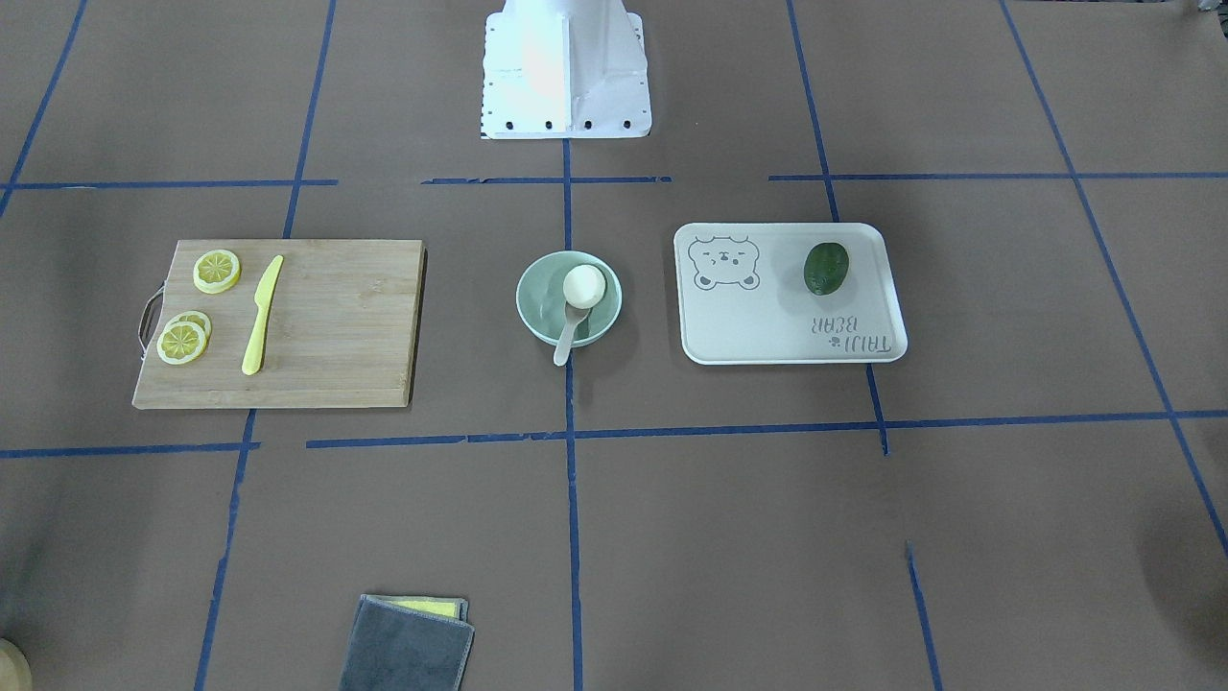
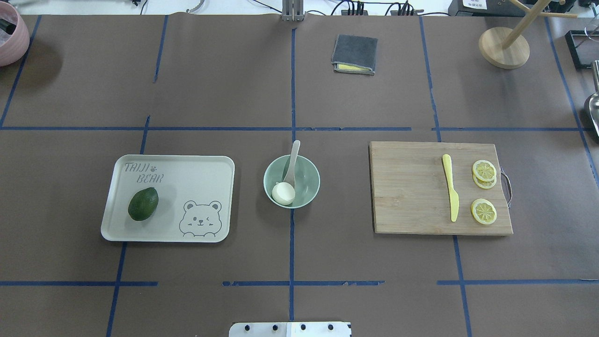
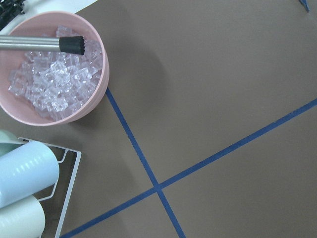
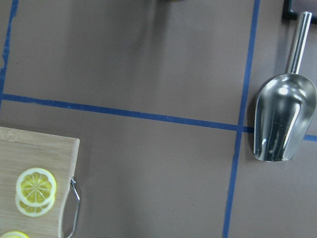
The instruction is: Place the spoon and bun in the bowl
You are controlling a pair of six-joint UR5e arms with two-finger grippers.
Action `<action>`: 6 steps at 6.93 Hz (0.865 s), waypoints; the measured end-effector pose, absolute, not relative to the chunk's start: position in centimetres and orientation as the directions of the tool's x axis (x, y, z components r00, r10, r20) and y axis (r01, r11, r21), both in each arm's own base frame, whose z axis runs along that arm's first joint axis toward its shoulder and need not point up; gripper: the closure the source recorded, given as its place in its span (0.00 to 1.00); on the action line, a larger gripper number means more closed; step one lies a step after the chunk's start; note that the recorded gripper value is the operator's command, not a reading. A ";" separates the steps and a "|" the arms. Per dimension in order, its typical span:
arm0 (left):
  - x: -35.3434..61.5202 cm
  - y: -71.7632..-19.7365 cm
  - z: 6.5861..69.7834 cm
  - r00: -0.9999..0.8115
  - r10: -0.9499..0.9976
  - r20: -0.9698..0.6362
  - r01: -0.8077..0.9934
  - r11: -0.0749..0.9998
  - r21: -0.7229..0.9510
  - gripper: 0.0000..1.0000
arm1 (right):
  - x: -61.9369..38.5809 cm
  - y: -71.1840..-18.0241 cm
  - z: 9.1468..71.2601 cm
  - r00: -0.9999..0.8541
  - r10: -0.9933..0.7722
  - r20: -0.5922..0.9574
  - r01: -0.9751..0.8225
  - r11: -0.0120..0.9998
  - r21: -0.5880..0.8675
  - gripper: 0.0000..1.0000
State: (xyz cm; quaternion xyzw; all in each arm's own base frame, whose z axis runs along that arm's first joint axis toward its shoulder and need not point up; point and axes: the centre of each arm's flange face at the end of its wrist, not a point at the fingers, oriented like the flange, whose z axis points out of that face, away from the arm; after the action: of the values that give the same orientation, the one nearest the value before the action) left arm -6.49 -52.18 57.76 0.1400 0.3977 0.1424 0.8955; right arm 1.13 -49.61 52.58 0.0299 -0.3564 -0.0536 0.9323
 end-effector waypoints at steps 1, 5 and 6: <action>-6.5 -51.5 59.3 0.635 0.335 -0.696 -0.136 0.935 0.326 0.00 | 2.1 -48.1 54.9 0.711 -0.106 0.695 0.083 0.994 0.067 0.00; -6.3 -51.0 61.7 0.632 0.373 -0.680 -0.138 0.917 0.375 0.00 | 2.6 -46.5 60.3 0.689 -0.115 0.715 0.097 0.993 0.066 0.00; -6.1 -51.1 61.1 0.631 0.391 -0.670 -0.143 0.907 0.396 0.00 | 2.6 -46.5 60.8 0.689 -0.126 0.714 0.109 0.992 0.070 0.00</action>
State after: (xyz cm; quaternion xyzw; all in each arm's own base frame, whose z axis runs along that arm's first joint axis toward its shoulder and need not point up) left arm -6.15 -51.12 61.12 0.1544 0.4027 0.1501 0.8896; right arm 2.60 -46.49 60.75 0.0112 -0.3890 -0.0640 0.9189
